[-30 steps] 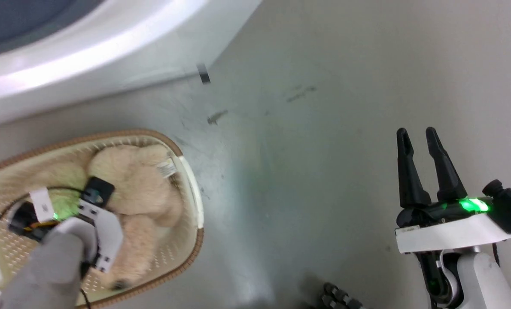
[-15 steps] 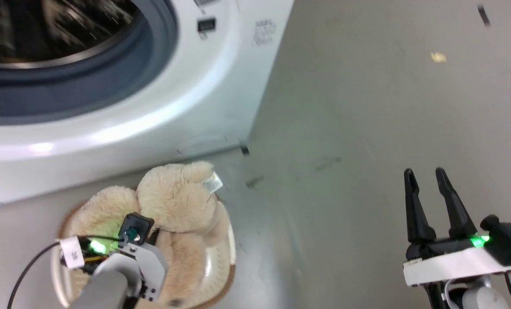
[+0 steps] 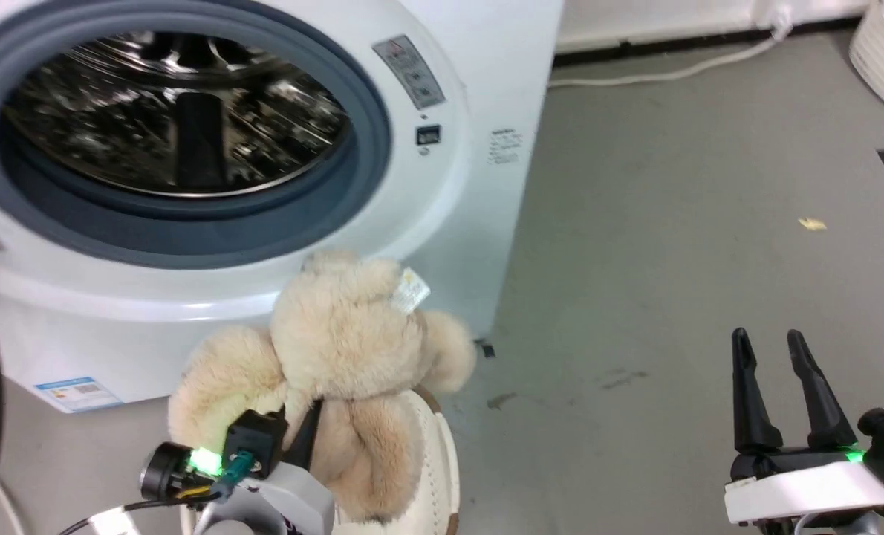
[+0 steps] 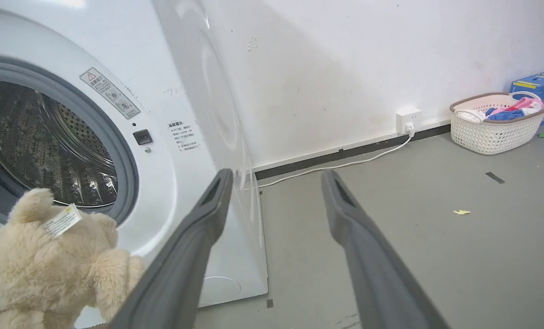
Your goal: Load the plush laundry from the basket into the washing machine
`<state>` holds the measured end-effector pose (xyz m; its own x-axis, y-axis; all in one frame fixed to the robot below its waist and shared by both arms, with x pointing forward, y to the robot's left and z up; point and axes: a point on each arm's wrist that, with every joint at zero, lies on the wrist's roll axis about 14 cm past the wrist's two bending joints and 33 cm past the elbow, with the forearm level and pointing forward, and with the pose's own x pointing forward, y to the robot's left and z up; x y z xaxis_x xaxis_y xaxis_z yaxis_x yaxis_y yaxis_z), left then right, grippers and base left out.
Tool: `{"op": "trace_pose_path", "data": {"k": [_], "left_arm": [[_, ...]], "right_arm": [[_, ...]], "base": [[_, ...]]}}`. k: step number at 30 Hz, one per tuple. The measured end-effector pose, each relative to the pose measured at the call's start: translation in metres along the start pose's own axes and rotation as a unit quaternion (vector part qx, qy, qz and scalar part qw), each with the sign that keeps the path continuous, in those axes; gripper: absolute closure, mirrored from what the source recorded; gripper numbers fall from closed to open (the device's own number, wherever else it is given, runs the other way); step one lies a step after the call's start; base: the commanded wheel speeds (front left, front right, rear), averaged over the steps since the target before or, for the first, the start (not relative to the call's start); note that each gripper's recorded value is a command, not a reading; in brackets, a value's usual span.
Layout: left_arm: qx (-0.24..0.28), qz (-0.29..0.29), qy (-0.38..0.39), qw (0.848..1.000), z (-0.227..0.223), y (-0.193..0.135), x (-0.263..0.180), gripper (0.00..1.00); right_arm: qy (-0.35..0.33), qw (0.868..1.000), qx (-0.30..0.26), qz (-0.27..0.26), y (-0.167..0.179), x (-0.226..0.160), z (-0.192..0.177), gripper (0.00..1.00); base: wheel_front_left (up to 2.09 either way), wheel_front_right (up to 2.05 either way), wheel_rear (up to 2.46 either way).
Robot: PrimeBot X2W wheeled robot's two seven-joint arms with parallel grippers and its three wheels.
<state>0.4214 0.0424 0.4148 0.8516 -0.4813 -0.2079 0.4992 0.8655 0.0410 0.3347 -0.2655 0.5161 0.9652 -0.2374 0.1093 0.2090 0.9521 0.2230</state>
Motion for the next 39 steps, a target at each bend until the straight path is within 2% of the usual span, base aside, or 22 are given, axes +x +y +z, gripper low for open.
{"op": "trace_pose_path", "data": {"k": [5,9,19,25,26,30,33,39], "left_arm": [[0.003,0.035,-0.066,0.997,0.042,0.021,-0.007,1.00],[0.007,0.045,-0.086,0.995,0.055,0.038,0.000,1.00],[0.067,0.060,-0.167,0.982,0.130,0.094,0.070,1.00],[0.098,0.063,-0.143,0.983,0.147,0.133,0.132,1.00],[0.105,0.061,-0.132,0.984,0.151,0.145,0.155,1.00],[0.120,0.061,-0.118,0.984,0.153,0.158,0.189,1.00],[0.131,0.057,-0.085,0.986,0.140,0.165,0.231,1.00],[0.131,0.057,-0.009,0.990,0.099,0.174,0.272,1.00]], "right_arm": [[-0.011,1.000,0.001,0.014,0.008,0.002,0.006,0.00],[-0.001,1.000,0.001,0.021,0.014,0.004,-0.001,0.00],[0.026,1.000,0.013,0.000,0.005,0.020,-0.021,0.00],[0.038,0.999,0.017,-0.016,-0.003,0.039,-0.034,0.00],[0.051,0.998,0.014,-0.023,-0.007,0.043,-0.043,0.00],[0.067,0.997,0.013,-0.032,-0.012,0.050,-0.057,0.00],[0.088,0.995,0.012,-0.040,-0.017,0.055,-0.075,0.00],[0.108,0.993,0.003,-0.051,-0.024,0.057,-0.090,0.00]], "base": [[0.00,0.00,0.00],[0.00,0.00,0.00],[0.00,0.00,0.00],[0.00,0.00,0.00],[0.00,0.00,0.00],[0.00,0.00,0.00],[0.00,0.00,0.00],[0.00,0.00,0.00]]}}
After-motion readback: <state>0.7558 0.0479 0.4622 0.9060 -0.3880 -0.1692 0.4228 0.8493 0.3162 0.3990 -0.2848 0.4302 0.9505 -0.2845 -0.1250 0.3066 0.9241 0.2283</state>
